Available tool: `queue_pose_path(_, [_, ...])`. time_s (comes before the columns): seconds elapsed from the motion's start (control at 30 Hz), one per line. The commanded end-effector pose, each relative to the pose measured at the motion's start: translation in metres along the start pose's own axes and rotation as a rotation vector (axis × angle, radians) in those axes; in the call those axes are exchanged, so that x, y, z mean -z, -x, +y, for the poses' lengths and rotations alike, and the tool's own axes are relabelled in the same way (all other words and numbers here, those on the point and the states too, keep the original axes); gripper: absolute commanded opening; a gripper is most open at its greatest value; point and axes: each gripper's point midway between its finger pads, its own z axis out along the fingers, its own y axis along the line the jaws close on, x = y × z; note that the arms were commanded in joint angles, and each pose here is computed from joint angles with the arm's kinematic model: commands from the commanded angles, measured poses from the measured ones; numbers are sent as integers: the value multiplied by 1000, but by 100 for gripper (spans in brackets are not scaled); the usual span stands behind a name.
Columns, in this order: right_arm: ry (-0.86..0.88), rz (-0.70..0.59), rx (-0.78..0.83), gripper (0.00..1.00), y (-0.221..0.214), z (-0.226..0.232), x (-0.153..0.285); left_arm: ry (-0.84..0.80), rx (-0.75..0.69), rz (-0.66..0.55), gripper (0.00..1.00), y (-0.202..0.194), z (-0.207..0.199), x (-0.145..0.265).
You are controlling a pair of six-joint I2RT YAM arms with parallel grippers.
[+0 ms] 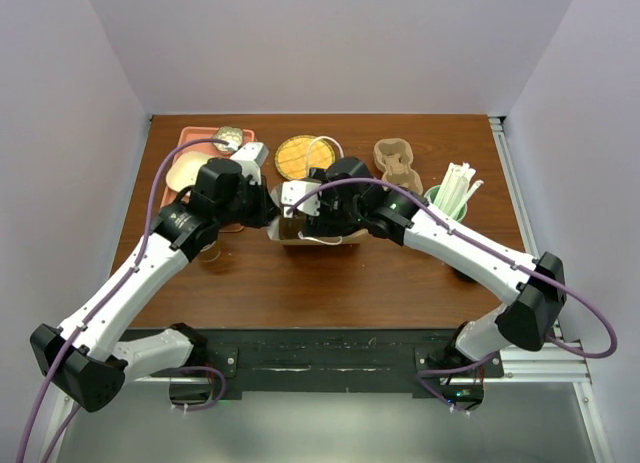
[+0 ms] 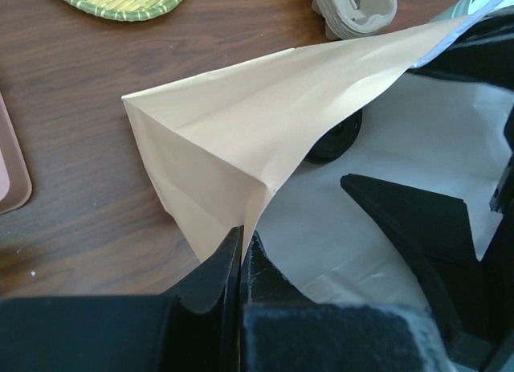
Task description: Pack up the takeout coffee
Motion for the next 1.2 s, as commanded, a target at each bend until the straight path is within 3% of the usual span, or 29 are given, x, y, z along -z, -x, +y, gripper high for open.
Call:
queue_pose_path(0.0, [-164, -76, -148, 84, 22, -41, 29, 11, 38, -46, 0, 22, -7, 11])
queue_pose_path(0.33, [-350, -58, -364, 85, 22, -74, 43, 54, 50, -14, 0, 24, -3, 5])
queue_pose_path(0.43, [-373, -58, -384, 80, 24, -82, 45, 47, 61, -11, 0, 25, -5, 3])
queue_pose_path(0.5, [-371, -82, -397, 71, 30, -83, 49, 45, 63, -3, 0, 27, -7, 2])
queue_pose_path(0.63, [-260, -158, -380, 59, 46, -67, 54, 62, 55, 1, 0, 34, -7, 3])
queue_pose_path(0.67, [-232, -182, -377, 52, 51, -64, 57, 70, 50, 3, 0, 35, -6, 2])
queue_pose_path(0.77, [-228, -201, -402, 48, 56, -65, 65, 91, 43, -3, 3, 42, -5, 4])
queue_pose_path(0.9, [-316, -238, -525, 51, 62, -84, 78, 151, 45, -11, 13, 49, 4, 0])
queue_pose_path(1.17, [-406, -383, -800, 52, 96, -122, 106, 193, 38, -19, 22, 56, 10, -8])
